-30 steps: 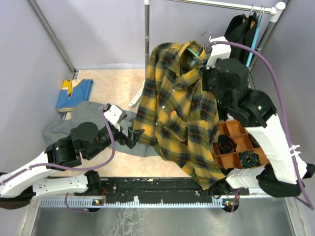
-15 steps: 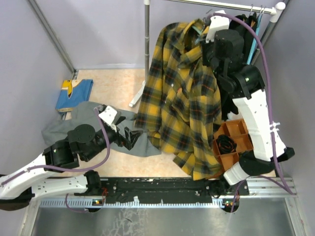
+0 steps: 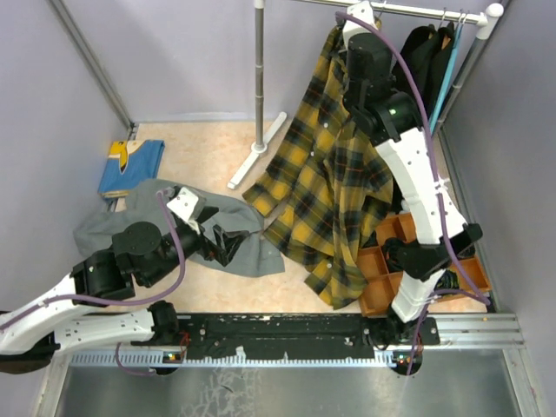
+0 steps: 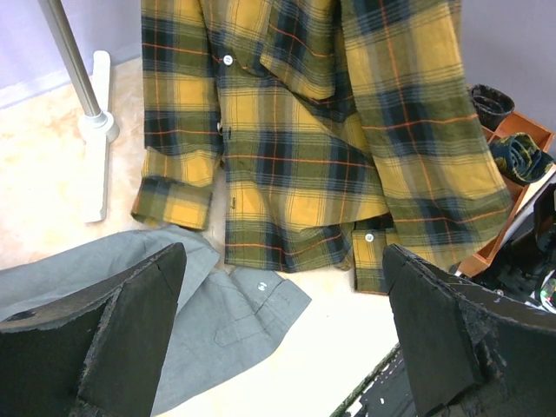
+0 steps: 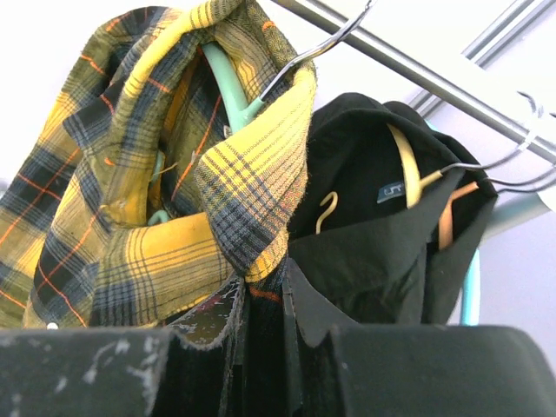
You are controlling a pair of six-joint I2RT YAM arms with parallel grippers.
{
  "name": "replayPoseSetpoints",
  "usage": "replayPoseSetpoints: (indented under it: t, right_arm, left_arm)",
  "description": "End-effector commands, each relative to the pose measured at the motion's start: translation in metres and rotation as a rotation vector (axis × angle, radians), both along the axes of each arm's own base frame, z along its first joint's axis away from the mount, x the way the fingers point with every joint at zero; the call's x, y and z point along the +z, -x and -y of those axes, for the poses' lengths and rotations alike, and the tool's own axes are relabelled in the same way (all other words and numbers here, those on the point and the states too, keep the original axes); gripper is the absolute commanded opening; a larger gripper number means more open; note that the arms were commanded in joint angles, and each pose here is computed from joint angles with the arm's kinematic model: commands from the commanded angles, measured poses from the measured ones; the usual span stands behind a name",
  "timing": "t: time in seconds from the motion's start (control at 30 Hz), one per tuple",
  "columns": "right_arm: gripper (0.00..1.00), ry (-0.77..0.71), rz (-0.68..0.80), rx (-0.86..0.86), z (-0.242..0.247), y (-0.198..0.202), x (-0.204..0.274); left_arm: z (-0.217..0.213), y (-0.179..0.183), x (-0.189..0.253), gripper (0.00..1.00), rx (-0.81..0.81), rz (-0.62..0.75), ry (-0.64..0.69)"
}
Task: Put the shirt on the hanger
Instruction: Place the hanger on the clothesline.
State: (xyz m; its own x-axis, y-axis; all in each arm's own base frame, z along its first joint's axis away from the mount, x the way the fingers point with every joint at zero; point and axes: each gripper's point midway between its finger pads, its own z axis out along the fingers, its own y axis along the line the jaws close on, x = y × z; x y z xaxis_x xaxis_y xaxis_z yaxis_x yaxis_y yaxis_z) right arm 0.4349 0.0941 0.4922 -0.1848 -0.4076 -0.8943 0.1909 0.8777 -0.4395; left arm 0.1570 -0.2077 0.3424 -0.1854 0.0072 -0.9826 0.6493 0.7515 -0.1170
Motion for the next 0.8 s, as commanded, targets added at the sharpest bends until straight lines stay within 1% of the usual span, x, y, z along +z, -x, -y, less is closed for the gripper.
replayPoseSetpoints:
  t: [0.0, 0.27, 0.43, 0.47, 0.5, 0.57, 0.6, 0.63, 0.67, 0.77]
  right_arm:
    - [0.00, -0.047, 0.160, -0.095, 0.023, -0.008, 0.044]
    - [0.00, -0.070, 0.080, -0.090, 0.027, -0.029, 0.010]
    - [0.00, -0.096, 0.047, -0.055, 0.024, -0.026, -0.007]
    - [0.05, -0.107, 0.047, -0.041, 0.023, -0.023, -0.007]
    - [0.15, -0.121, 0.050, -0.026, 0.022, -0.019, -0.005]
    - [0.31, -0.157, 0.054, 0.015, 0.020, -0.008, 0.001]
    - [0.38, -0.176, 0.051, 0.041, 0.017, -0.002, 0.002]
    - [0.44, -0.206, 0.070, 0.069, 0.019, 0.013, 0.014]
    - [0.48, -0.229, 0.074, 0.099, 0.018, 0.024, 0.020]
    - [0.56, -0.272, 0.055, 0.215, 0.012, 0.057, 0.022]
  left_arm:
    - [0.001, 0.003, -0.004, 0.99, -0.006, -0.025, 0.013]
    - [0.000, 0.003, -0.011, 0.99, -0.001, -0.043, 0.009]
    - [0.003, 0.001, -0.013, 0.99, 0.004, -0.046, -0.001]
    - [0.005, 0.001, -0.014, 0.99, 0.006, -0.049, -0.003]
    - [0.005, 0.000, -0.014, 0.99, 0.008, -0.050, -0.004]
    - [0.007, -0.001, -0.017, 0.99, 0.014, -0.054, -0.007]
    - [0.009, -0.002, -0.019, 0.99, 0.016, -0.059, -0.009]
    - [0.010, -0.003, -0.022, 0.99, 0.020, -0.060, -0.012]
    - [0.012, -0.004, -0.024, 0.99, 0.025, -0.063, -0.011]
    - [0.022, -0.009, -0.033, 0.99, 0.031, -0.071, -0.011]
